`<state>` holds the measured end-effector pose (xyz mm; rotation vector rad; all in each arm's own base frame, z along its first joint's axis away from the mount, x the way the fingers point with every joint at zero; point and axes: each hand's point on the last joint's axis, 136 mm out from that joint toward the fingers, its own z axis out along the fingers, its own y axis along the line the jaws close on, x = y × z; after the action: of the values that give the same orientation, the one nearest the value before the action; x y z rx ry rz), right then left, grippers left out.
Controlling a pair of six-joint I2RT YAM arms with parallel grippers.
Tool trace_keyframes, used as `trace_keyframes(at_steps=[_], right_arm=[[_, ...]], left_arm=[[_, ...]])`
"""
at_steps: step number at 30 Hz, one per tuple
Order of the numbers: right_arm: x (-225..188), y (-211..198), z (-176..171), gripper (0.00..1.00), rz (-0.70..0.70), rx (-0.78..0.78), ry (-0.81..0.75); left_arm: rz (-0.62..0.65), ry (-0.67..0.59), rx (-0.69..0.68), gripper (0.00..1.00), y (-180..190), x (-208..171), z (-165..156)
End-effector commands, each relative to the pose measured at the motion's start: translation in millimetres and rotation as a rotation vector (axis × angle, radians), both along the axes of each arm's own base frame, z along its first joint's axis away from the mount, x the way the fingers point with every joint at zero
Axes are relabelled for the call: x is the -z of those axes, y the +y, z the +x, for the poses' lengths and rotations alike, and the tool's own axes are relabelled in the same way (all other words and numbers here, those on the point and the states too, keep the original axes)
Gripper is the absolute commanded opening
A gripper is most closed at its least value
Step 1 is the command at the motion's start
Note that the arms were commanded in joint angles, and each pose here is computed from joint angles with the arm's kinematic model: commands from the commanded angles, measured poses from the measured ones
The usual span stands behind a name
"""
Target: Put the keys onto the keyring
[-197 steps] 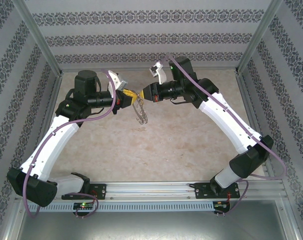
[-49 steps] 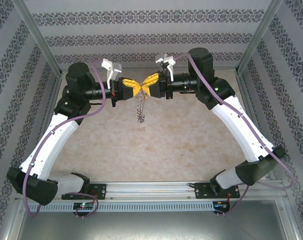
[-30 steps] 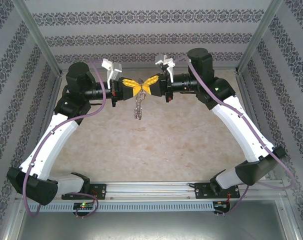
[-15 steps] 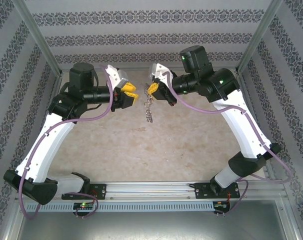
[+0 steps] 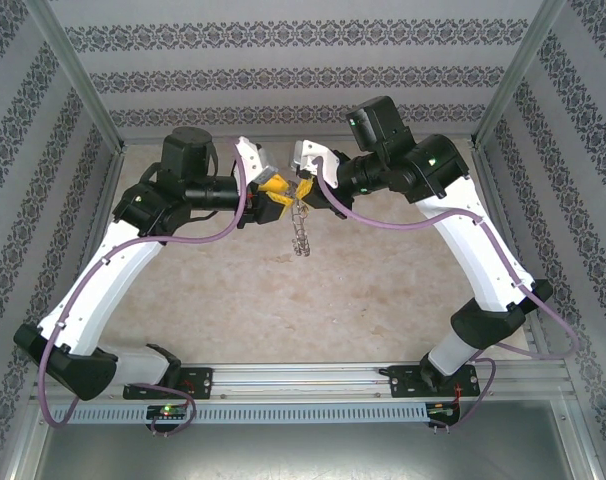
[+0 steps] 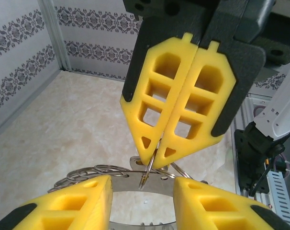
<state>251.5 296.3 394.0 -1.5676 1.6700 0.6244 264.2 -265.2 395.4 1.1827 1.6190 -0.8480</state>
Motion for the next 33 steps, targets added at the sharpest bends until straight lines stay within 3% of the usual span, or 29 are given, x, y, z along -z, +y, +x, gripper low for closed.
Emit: trace_keyframes(at_steps=[1, 12, 15, 23, 26, 28, 33], right_arm=[[-9.5, 3.6, -6.0, 0.0, 0.022, -0.019, -0.009], [-10.2, 6.3, -13.2, 0.0, 0.025, -0.038, 0.003], [-10.1, 7.7, -15.4, 0.0, 0.027, -0.046, 0.009], [-10.3, 11.5, -17.1, 0.0, 0.035, -0.062, 0.017], [-10.0, 12.4, -17.6, 0.0, 0.036, -0.066, 0.019], [-10.9, 12.7, -18.0, 0.0, 0.039, -0.07, 0.016], [-13.5, 12.6, -20.8, 0.0, 0.049, -0.082, 0.012]], left_arm=[[0.008, -0.032, 0.026, 0.36, -3.0, -4.6, -6.3], [0.011, -0.032, 0.039, 0.3, -7.0, -1.0, -6.7], [0.01, -0.033, 0.046, 0.23, -8.0, -0.6, -7.2], [0.003, -0.042, 0.051, 0.21, -11.3, -0.8, -5.0], [0.005, -0.039, 0.059, 0.06, -12.7, 1.0, -5.0], [0.006, -0.042, 0.06, 0.01, -13.4, 1.1, -4.8], [0.003, -0.05, 0.056, 0.0, -13.1, 0.4, -4.2]])
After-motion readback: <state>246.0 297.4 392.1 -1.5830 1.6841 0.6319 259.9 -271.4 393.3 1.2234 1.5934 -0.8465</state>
